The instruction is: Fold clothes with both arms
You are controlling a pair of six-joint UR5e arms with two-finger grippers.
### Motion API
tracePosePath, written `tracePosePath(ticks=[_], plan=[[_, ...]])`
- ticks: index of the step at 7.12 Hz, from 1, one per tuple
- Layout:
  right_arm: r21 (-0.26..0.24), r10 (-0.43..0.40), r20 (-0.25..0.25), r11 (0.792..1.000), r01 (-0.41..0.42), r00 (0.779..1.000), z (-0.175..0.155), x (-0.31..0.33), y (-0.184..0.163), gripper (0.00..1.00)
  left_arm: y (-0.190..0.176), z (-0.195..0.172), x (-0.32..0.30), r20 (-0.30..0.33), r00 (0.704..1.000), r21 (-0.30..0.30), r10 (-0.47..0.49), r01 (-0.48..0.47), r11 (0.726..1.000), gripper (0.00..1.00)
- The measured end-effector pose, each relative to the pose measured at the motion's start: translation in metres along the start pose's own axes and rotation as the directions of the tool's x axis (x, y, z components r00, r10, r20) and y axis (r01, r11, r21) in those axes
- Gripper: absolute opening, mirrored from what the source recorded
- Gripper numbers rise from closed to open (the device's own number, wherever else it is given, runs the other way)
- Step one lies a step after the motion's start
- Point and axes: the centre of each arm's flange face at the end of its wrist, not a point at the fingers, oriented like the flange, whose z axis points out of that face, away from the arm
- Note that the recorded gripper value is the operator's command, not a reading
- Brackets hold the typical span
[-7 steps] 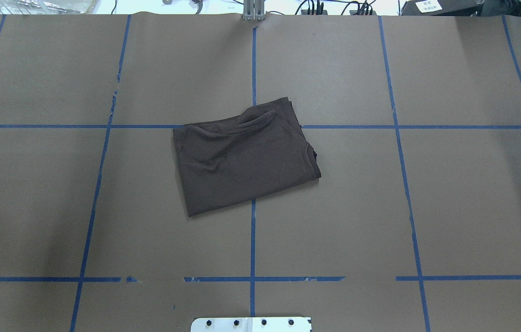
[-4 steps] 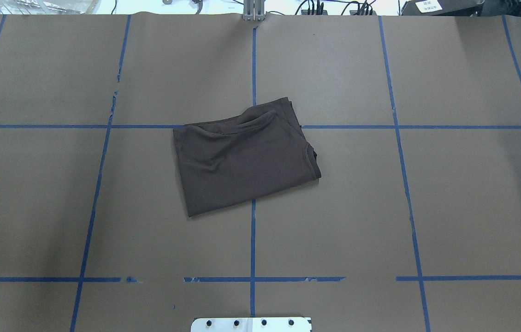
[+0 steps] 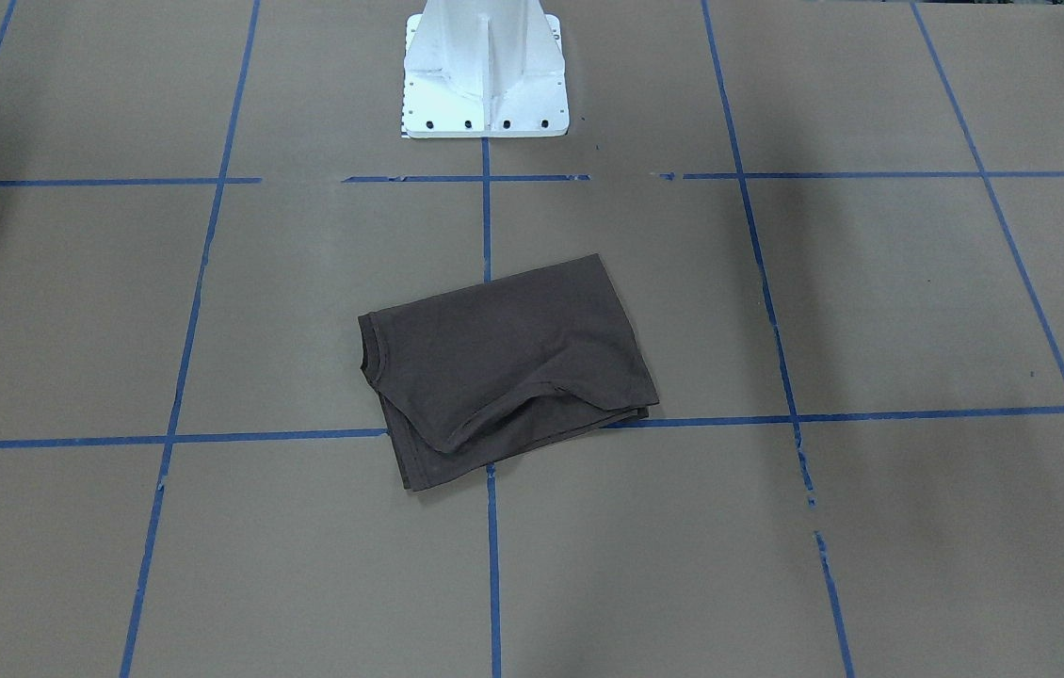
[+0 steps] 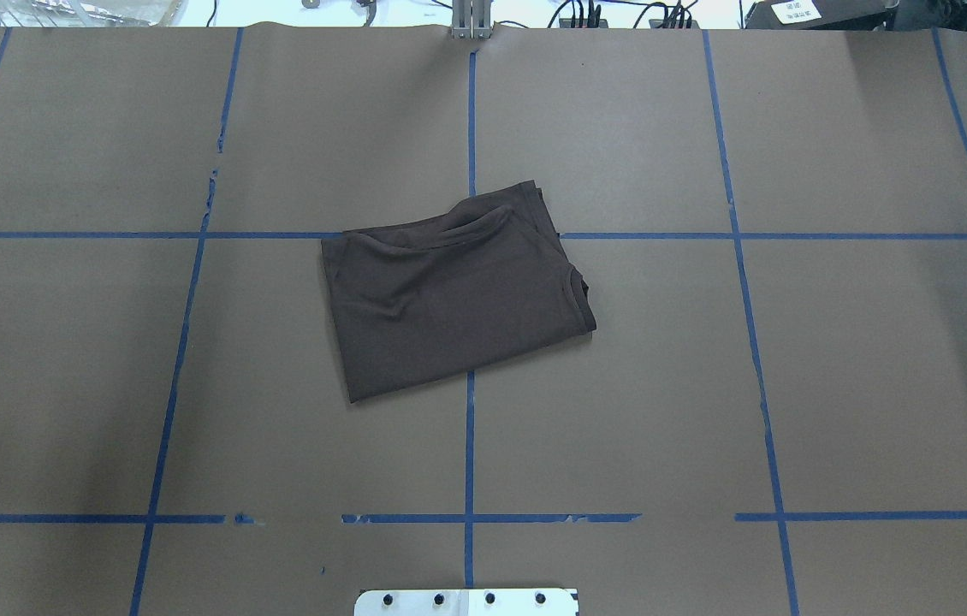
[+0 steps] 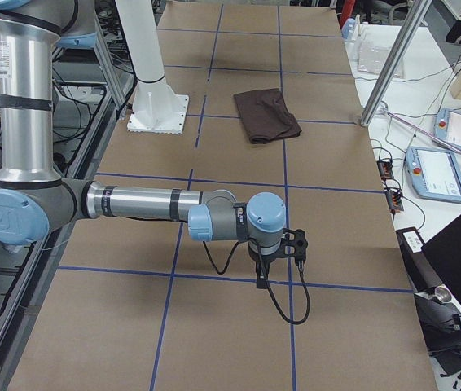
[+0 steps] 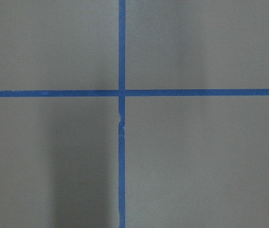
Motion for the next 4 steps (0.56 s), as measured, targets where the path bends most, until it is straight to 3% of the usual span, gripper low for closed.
tracePosePath(ticks=[4], plan=[[0.016, 0.025, 0.003, 1.000, -0.025, 1.000, 0.0145, -0.0127, 0.0039, 1.00, -0.0005, -0.0004, -0.0007, 0.010, 1.000, -0.001, -0.010, 0.010, 1.000, 1.00]])
